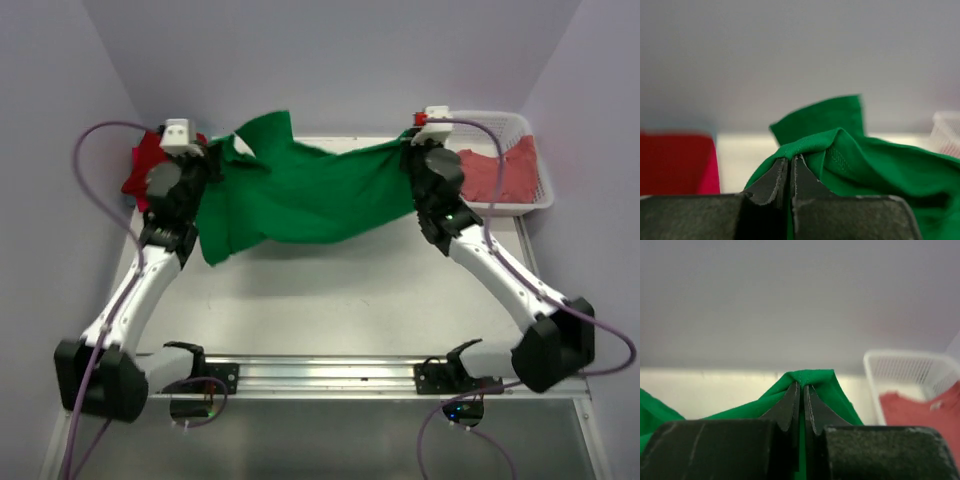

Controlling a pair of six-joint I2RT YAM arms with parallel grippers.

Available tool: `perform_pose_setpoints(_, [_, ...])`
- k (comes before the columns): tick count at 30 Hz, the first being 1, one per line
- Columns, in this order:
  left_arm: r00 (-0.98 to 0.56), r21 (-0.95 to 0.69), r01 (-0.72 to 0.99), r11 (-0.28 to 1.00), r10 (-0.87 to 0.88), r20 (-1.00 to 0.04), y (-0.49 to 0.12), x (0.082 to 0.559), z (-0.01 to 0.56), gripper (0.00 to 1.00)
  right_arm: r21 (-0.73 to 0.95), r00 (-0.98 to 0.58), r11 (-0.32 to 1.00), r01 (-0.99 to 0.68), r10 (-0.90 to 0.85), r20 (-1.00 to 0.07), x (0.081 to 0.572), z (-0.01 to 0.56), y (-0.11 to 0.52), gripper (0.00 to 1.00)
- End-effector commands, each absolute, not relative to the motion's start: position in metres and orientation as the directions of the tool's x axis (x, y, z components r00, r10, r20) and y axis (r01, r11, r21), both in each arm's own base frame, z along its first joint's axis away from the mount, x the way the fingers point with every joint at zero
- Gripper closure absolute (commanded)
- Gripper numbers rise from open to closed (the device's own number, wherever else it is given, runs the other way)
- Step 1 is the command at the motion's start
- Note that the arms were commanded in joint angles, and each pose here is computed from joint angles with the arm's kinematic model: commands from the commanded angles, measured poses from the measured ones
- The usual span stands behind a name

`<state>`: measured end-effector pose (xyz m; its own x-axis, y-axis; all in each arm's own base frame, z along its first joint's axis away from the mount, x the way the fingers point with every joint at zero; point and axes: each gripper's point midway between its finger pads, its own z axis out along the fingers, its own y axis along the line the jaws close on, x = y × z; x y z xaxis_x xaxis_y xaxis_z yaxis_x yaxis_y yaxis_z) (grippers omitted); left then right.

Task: Fold and stack the t-shirts
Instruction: Flatten out the tshirt

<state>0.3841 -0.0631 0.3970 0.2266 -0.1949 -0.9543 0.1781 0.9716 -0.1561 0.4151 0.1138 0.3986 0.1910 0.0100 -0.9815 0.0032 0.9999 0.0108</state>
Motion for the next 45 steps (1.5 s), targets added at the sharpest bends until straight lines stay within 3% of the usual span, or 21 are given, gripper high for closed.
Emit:
perform_pose_setpoints(1, [-0.221, -0.251, 0.021, 0.968, -0.24, -0.945, -0.068, 0.414, 0.268, 1.0, -0.063, -0.264, 0.998, -0.025, -0.068, -0.962, 0.424, 0.251, 0.13, 1.0])
perform_pose_setpoints(4, [-0.284, -0.252, 0.041, 0.967, -0.231, -0.931, -0.076, 0.409, 0.261, 1.0, -0.063, -0.351, 0.997, -0.05, -0.076, -0.933, 0.416, 0.229, 0.134, 1.0])
perform_pose_setpoints(5, [-0.255, -0.252, 0.06, 0.966, -0.23, -0.939, -0.077, 0.406, 0.268, 1.0, -0.06, -0.335, 0.998, -0.037, -0.069, -0.94, 0.415, 0.233, 0.131, 1.0])
perform_pose_setpoints(6, [-0.12, -0.262, 0.095, 0.96, -0.25, -0.961, -0.078, 0.401, 0.298, 1.0, -0.052, -0.293, 0.998, -0.035, -0.06, -0.954, 0.418, 0.244, 0.132, 1.0])
perform_pose_setpoints(8, [-0.057, -0.26, 0.11, 0.959, -0.255, -0.965, -0.078, 0.398, 0.316, 1.0, -0.049, -0.241, 0.999, -0.018, -0.052, -0.969, 0.422, 0.263, 0.13, 1.0])
perform_pose_setpoints(13, [-0.089, -0.206, 0.112, 0.972, -0.197, -0.976, -0.081, 0.418, 0.333, 1.0, -0.047, -0.133, 0.999, 0.003, -0.046, -0.99, 0.434, 0.325, 0.129, 1.0])
perform_pose_setpoints(21, [-0.098, -0.168, 0.181, 0.969, -0.152, -0.983, -0.097, 0.443, 0.368, 1.0, -0.064, -0.051, 0.998, 0.018, -0.063, -0.997, 0.447, 0.368, 0.13, 1.0])
perform_pose_setpoints(24, [-0.009, -0.171, 0.282, 0.944, -0.175, -0.985, -0.108, 0.411, 0.413, 1.0, 0.003, 0.112, 0.996, -0.094, 0.014, -0.994, 0.413, 0.403, 0.136, 1.0])
perform_pose_setpoints(29, [0.127, -0.115, 0.415, 0.903, -0.182, -0.975, -0.126, 0.332, 0.461, 1.0, -0.006, 0.209, 0.955, -0.298, 0.059, -0.976, 0.342, 0.438, 0.14, 1.0])
perform_pose_setpoints(38, [0.359, 0.008, 0.581, 0.814, -0.248, -0.9, -0.113, 0.177, 0.554, 1.0, -0.045, 0.425, 0.885, -0.463, 0.178, -0.887, 0.209, 0.529, 0.111, 1.0])
perform_pose_setpoints(41, [0.395, 0.022, 0.604, 0.796, -0.275, -0.877, -0.112, 0.157, 0.575, 1.0, -0.039, 0.46, 0.875, -0.483, 0.216, -0.861, 0.186, 0.55, 0.104, 1.0])
perform_pose_setpoints(45, [0.431, 0.017, 0.573, 0.819, -0.284, -0.856, -0.11, 0.176, 0.599, 1.0, -0.025, 0.474, 0.896, -0.443, 0.21, -0.855, 0.203, 0.561, 0.103, 1.0])
